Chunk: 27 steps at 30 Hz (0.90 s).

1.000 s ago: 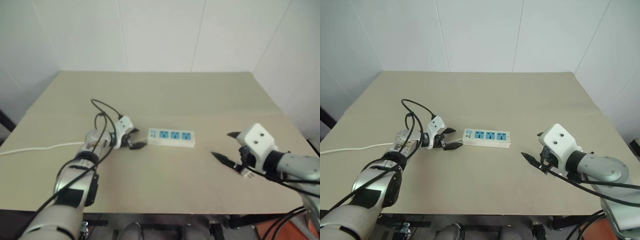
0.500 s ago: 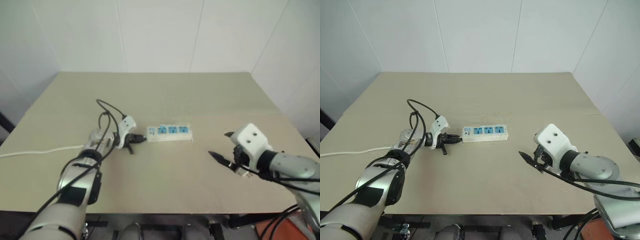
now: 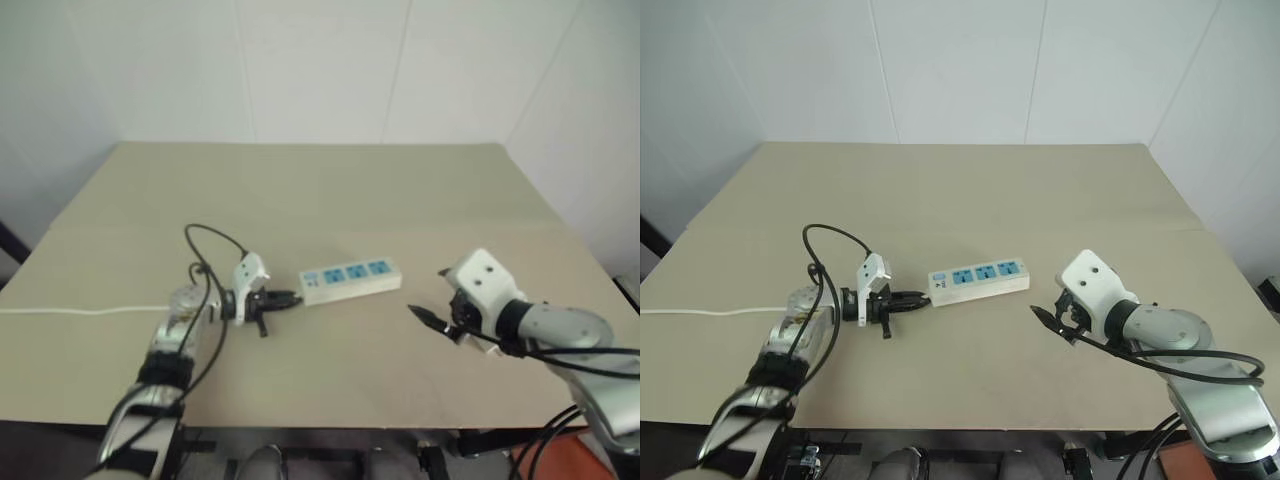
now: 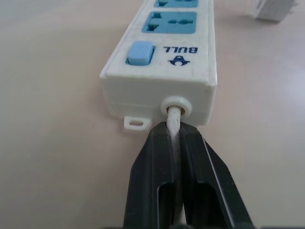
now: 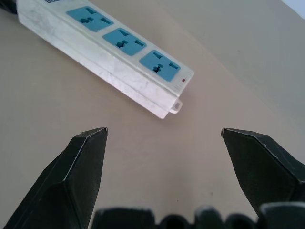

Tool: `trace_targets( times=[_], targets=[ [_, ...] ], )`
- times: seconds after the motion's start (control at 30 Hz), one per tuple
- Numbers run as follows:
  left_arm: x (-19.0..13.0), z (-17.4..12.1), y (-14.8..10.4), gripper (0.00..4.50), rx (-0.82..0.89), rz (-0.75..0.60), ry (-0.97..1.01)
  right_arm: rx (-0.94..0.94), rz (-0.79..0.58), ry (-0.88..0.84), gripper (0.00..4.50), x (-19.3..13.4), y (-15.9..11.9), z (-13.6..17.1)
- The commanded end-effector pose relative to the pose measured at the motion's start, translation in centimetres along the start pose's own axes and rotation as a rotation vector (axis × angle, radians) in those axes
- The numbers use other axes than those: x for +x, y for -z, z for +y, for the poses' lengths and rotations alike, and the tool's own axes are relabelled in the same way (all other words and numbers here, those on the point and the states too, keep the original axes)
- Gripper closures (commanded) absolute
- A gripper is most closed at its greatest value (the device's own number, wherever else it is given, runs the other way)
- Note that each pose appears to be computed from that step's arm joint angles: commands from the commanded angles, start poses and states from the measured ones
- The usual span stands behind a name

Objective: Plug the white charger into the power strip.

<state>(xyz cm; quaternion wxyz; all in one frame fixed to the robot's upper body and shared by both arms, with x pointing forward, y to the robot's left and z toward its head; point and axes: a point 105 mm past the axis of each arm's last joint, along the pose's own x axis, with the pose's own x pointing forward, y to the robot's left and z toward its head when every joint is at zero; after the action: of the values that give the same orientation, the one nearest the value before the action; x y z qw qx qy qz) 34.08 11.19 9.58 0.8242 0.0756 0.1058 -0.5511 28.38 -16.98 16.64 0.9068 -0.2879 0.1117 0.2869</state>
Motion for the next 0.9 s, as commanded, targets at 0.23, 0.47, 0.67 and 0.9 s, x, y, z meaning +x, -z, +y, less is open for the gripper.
trace_targets(
  times=[0.23,0.47,0.67,0.9],
  targets=[
    [1.5,-4.5,0.4,4.46,0.048,0.083,0.042,-0.02,-0.029,0.044,0.0,0.5,-0.7,-0.9],
    [1.5,-5.7,-0.2,2.4,0.044,0.036,0.112,-0.021,-0.009,0.066,0.0,0.0,-0.3,-1.2],
    [0.4,-5.9,-1.2,0.53,0.038,-0.066,0.197,-0.019,0.001,0.082,0.0,-0.3,-0.1,-1.3],
    [-3.1,-3.8,-1.9,0.05,0.052,-0.124,0.259,-0.013,0.009,0.098,0.0,-0.3,0.2,-1.5]
  ],
)
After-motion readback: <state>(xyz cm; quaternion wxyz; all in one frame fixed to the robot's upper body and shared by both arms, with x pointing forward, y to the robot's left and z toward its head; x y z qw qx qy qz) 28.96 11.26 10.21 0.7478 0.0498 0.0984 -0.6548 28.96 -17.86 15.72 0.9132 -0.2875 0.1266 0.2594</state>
